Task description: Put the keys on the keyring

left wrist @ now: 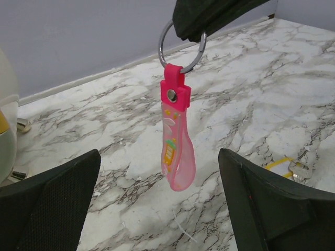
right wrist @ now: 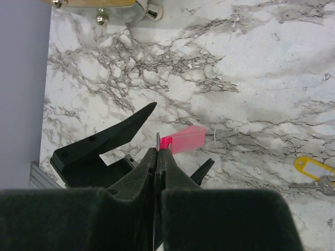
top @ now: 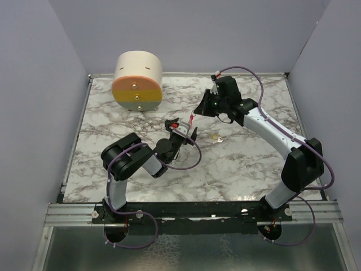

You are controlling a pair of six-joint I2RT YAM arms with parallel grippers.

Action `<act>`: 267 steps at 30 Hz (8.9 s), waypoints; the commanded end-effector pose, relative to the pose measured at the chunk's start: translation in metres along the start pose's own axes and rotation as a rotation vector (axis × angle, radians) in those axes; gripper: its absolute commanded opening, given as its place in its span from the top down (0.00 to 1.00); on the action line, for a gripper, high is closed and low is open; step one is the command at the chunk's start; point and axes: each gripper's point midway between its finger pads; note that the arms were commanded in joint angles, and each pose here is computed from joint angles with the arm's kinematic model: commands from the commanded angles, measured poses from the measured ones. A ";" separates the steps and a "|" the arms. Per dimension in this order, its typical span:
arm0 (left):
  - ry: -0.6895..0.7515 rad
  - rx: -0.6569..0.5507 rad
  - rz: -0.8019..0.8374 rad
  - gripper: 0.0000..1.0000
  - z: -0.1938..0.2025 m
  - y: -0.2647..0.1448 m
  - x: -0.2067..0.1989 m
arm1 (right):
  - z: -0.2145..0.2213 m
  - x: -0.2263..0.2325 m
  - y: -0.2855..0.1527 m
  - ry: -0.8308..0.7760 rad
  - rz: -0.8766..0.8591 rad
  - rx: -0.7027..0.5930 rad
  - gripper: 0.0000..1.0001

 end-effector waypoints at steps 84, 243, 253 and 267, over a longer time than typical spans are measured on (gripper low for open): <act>-0.012 -0.227 0.124 0.69 -0.066 0.018 -0.038 | 0.009 0.002 -0.034 -0.086 -0.089 -0.016 0.99; -0.235 0.393 0.228 1.00 -0.039 -0.017 -0.045 | 0.113 -0.137 0.004 -0.209 0.379 0.101 0.64; -0.242 0.400 0.231 1.00 -0.035 -0.021 -0.045 | 0.116 -0.153 0.010 -0.232 0.449 0.127 0.69; -0.241 0.406 0.224 1.00 -0.031 -0.022 -0.040 | 0.113 -0.157 0.028 -0.218 0.458 0.134 0.69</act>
Point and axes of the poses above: each gripper's point midway between its finger pads, its own y axis out along the fingers, its own x axis along the line the jaws close on, z = x × y, and after that the axes turned 12 degrees about -y, right-handed
